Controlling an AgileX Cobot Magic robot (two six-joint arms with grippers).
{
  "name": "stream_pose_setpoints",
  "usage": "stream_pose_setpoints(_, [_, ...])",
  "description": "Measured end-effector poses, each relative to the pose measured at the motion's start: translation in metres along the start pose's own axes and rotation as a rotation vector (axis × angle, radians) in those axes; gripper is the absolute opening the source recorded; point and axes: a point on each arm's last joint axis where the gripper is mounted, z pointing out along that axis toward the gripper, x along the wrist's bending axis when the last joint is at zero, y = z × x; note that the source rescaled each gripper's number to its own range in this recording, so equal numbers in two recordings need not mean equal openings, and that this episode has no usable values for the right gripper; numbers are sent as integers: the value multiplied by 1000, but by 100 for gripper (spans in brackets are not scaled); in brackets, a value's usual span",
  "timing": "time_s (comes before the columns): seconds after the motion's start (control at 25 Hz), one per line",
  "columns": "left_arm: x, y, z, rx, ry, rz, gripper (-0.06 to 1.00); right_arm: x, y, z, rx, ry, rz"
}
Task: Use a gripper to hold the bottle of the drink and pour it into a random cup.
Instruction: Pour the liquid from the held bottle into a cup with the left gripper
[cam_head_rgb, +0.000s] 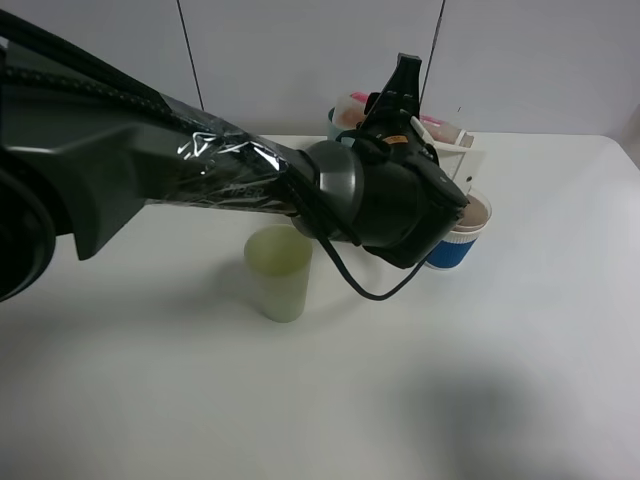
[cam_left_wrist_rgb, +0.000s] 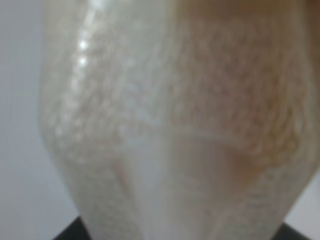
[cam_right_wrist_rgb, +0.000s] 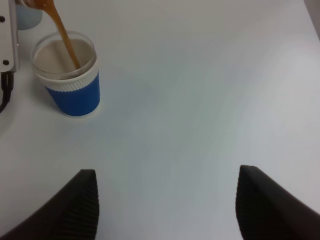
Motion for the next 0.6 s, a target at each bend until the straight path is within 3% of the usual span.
stream_pose_setpoints(0.6, [1,-1,0,13,9,4,0,0,0,0,0,0,0])
